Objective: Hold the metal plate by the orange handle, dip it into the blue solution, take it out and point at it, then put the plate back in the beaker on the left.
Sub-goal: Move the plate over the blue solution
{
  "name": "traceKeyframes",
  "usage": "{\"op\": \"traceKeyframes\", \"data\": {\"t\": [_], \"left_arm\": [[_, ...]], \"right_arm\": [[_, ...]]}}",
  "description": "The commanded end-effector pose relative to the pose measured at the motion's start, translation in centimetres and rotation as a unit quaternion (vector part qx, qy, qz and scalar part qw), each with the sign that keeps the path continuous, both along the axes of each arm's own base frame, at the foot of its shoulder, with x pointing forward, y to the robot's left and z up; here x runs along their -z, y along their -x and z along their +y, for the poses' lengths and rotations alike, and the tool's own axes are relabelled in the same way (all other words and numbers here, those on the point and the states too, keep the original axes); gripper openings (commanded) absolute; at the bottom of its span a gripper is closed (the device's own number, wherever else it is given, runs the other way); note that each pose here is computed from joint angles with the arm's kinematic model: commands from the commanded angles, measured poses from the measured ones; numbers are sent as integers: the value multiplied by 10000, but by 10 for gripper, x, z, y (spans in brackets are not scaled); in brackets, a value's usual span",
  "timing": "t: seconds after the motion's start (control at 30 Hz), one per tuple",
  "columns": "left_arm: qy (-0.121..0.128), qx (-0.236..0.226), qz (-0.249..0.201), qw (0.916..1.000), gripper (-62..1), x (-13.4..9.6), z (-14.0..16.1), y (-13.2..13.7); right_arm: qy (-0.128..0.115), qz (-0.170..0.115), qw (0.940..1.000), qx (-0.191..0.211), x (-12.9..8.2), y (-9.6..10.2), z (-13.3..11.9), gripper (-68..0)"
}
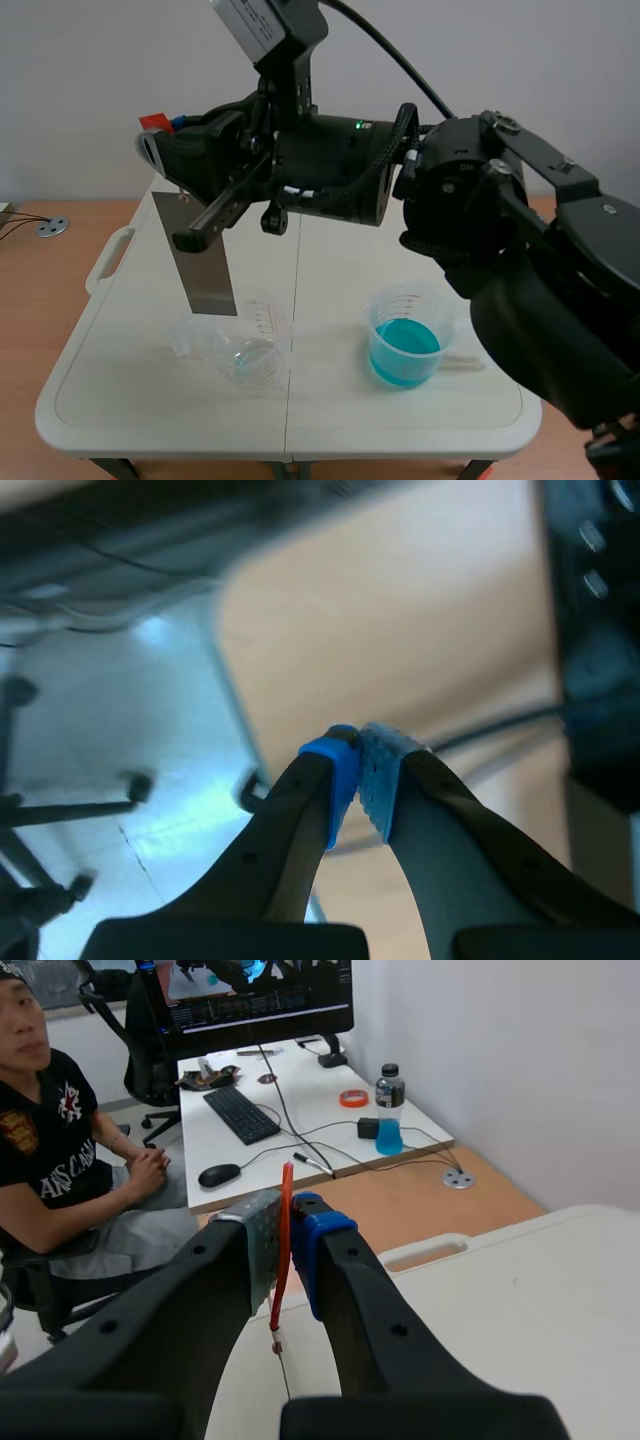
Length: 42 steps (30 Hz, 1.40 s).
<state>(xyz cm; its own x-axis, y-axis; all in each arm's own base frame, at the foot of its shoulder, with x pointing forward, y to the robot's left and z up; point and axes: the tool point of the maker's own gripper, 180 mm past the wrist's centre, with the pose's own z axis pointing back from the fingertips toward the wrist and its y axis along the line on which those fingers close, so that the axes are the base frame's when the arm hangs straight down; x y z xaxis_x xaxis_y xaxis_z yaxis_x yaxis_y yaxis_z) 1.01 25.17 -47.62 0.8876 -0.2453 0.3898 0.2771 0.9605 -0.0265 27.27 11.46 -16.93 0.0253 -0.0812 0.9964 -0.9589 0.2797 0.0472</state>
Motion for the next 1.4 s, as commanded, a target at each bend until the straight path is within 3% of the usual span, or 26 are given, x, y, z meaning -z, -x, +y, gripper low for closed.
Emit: {"op": "traceKeyframes", "data": {"t": [0.0, 0.17, 0.33, 0.63, 0.87, 1.07, 1.37], "left_arm": [[-114, -84, -281, 9995, -588, -12, 13, -16], [-505, -318, -935, 9938, -588, -44, 48, -55], [-884, -385, -1683, 9810, -588, -88, 74, -95], [-1222, -21, -3262, 9374, -588, -180, 79, -161], [-1037, 293, -3817, 9180, -588, -215, 61, -186], [-691, 798, -4185, 9021, -588, -239, 38, -208], [186, 1896, -4200, 8873, -588, -239, -28, -236]], "right_arm": [[-140, -253, 9996, -35, -17, 2, -3, -662], [-149, -537, 9984, 67, -31, 6, -13, -662], [-187, -823, 9962, 205, -48, 12, -26, -662], [-186, -1168, 9909, 638, -67, 15, -57, -662], [-67, -1224, 9863, 1104, -68, 8, -86, -662], [90, -1253, 9808, 1493, -64, -1, -114, -662], [297, -1397, 9707, 1934, -64, -10, -150, -662]]}}
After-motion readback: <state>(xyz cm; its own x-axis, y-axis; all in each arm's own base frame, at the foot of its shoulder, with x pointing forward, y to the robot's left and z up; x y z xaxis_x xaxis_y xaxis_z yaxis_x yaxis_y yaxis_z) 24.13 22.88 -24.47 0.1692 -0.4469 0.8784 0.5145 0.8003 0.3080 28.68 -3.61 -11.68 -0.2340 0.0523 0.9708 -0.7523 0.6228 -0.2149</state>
